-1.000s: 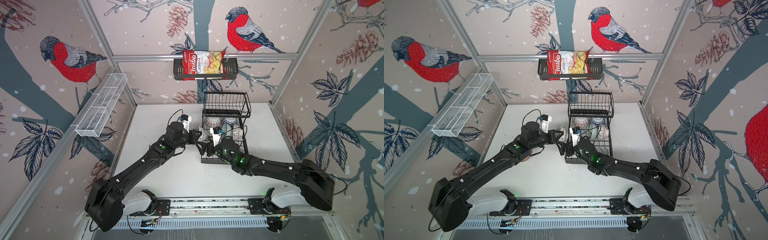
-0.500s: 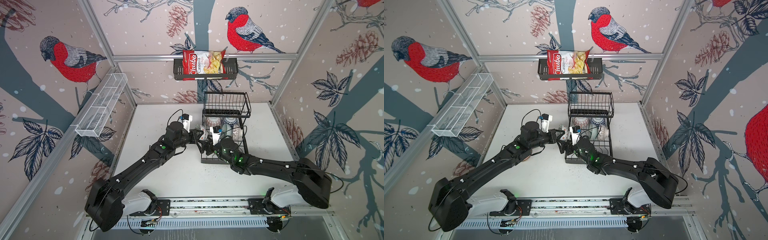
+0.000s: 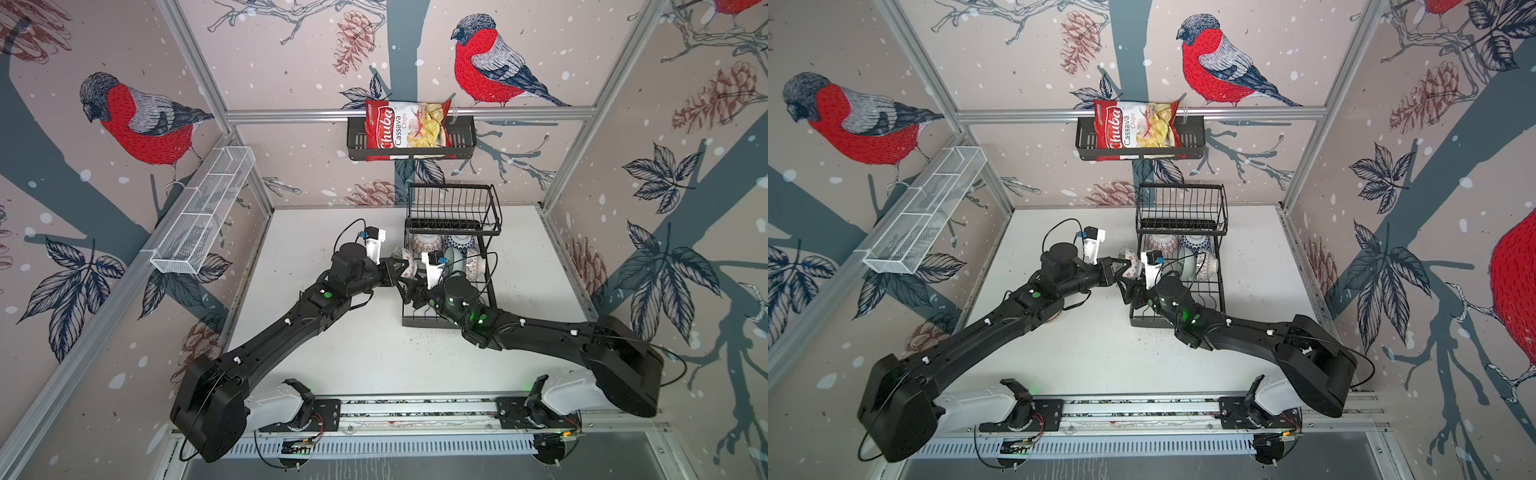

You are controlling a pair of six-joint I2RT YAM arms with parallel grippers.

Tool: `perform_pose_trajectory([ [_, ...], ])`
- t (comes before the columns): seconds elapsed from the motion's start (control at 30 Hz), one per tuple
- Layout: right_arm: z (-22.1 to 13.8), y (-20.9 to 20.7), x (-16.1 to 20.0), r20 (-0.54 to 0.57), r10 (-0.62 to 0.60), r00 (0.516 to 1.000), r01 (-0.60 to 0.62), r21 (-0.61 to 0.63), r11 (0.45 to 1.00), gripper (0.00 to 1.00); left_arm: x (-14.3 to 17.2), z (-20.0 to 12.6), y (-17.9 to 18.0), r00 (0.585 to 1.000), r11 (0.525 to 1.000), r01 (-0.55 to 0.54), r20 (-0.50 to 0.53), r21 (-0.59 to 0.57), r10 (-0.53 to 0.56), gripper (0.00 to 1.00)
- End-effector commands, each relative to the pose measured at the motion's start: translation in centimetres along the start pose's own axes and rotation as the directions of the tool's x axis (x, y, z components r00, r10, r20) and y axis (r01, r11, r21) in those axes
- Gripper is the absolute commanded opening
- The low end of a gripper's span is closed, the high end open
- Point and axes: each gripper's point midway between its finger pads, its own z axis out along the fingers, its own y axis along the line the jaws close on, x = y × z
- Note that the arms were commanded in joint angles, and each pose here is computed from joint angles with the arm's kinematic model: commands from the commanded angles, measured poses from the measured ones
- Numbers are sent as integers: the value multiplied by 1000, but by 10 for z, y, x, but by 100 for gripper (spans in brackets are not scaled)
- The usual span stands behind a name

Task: Load bowls into a dish rack
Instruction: Place the bowl in the dish rack.

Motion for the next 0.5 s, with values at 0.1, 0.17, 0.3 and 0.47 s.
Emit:
perform_pose_trajectory([
  [0.1, 1, 6, -5, 18, 8, 1000, -8, -39, 999, 67, -11, 1, -11, 999, 998, -27, 43, 49, 25, 0],
  [0.17, 1, 6, -4, 14, 8, 1000, -7, -41, 999, 66, -10, 2, -9, 999, 999, -25, 41, 45, 23, 0],
  [0.3, 2, 5, -3, -7, 0, 1000, 0, -36, 999, 64, -8, 4, -6, 999, 999, -24, 34, 38, 23, 0],
  [0.47, -2, -7, 0, -36, 0, 999, 1, 26, 1000, 62, -4, 10, 1, 999, 999, -33, 17, 22, 33, 0],
])
